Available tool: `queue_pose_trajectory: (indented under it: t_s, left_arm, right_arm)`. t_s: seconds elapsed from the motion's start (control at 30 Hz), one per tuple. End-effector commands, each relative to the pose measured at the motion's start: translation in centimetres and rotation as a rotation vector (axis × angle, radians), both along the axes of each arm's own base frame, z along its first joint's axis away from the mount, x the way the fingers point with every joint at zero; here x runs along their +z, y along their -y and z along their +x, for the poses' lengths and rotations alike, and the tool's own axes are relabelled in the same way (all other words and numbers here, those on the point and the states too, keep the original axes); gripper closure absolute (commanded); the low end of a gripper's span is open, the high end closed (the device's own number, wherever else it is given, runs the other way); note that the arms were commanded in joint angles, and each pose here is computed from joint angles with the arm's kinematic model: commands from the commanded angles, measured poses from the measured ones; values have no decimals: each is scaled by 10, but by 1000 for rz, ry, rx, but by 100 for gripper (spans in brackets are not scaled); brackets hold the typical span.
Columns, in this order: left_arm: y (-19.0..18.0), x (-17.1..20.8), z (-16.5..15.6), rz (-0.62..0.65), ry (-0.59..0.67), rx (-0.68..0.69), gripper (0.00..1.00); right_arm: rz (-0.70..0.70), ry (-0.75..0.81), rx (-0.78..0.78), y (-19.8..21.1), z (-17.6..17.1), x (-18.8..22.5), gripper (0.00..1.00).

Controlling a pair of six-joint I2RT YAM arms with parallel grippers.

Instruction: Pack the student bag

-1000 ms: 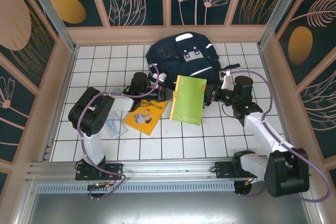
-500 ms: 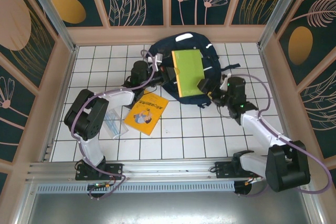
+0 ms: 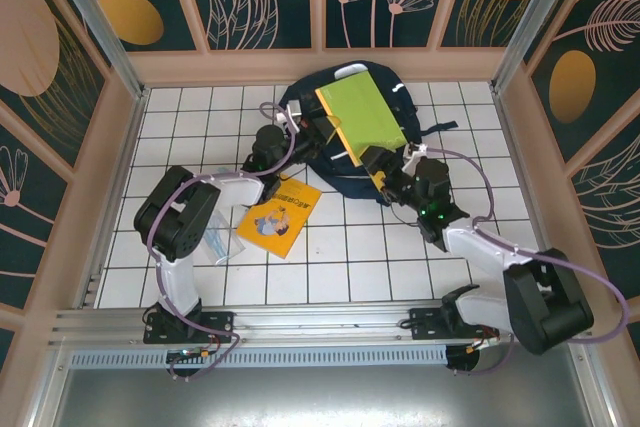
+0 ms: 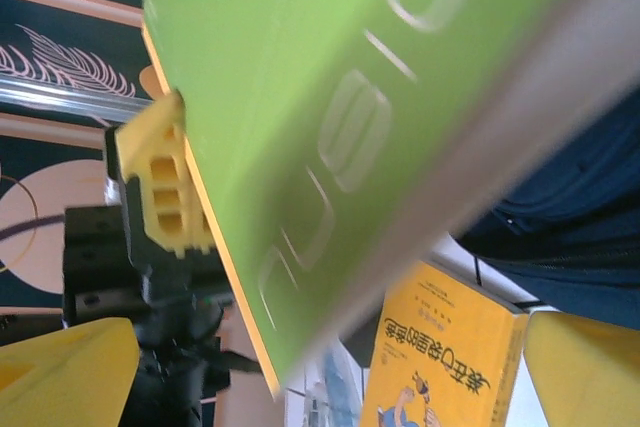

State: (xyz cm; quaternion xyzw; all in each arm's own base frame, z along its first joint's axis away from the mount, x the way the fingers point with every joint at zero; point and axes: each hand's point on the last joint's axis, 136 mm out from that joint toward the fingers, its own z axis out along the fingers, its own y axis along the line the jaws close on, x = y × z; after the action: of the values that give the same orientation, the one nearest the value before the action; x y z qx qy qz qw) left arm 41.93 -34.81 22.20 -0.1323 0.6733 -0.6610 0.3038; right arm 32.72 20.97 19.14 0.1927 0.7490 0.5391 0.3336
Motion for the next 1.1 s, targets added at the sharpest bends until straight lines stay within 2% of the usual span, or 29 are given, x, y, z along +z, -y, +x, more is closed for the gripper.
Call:
queue_pose_trajectory:
  t_s: [0.0, 0.07, 0.23, 0.43, 0.47, 0.5, 0.53, 0.57, 0.63, 0.67, 0.73, 0.83, 1.07]
  left_arm:
    - [1, 38, -13, -109, 71, -6, 100]
    - [2, 36, -15, -117, 61, -9, 100]
    - [-2, 22, -15, -113, 29, 20, 100]
    - [2, 12, -12, -103, 5, 17, 100]
    - [4, 11, -12, -104, 5, 8, 97]
    - [6, 8, -13, -97, 1, -1, 89]
    - [6, 6, -14, -89, 0, -8, 84]
    - [8, 3, -16, -71, 0, -19, 76]
    - [12, 7, -14, -22, 30, -31, 54]
    - [15, 1, -13, 42, 38, -33, 46]
    - [15, -12, -9, 183, 55, -25, 35]
    - [16, -29, -2, 399, 118, -38, 32]
    - [30, -79, 19, 873, 245, -202, 35]
  right_arm:
    - [78, 157, -12, -8, 17, 47, 1]
    - [84, 179, -37, -6, 23, 53, 3]
    - [72, 208, -107, 5, 29, 64, 18]
    - [29, 221, -184, 21, 29, 69, 63]
    - [22, 228, -188, 22, 29, 70, 76]
    - [13, 232, -194, 24, 30, 71, 94]
    - [3, 235, -199, 26, 31, 71, 100]
    - [-8, 235, -201, 29, 32, 71, 100]
    - [-27, 239, -214, 38, 35, 71, 100]
    - [-41, 245, -224, 45, 36, 72, 100]
    - [-81, 236, -253, 62, 41, 71, 100]
    - [-178, 218, -303, 93, 46, 67, 100]
    - [-335, 175, -405, 160, 43, 62, 100]
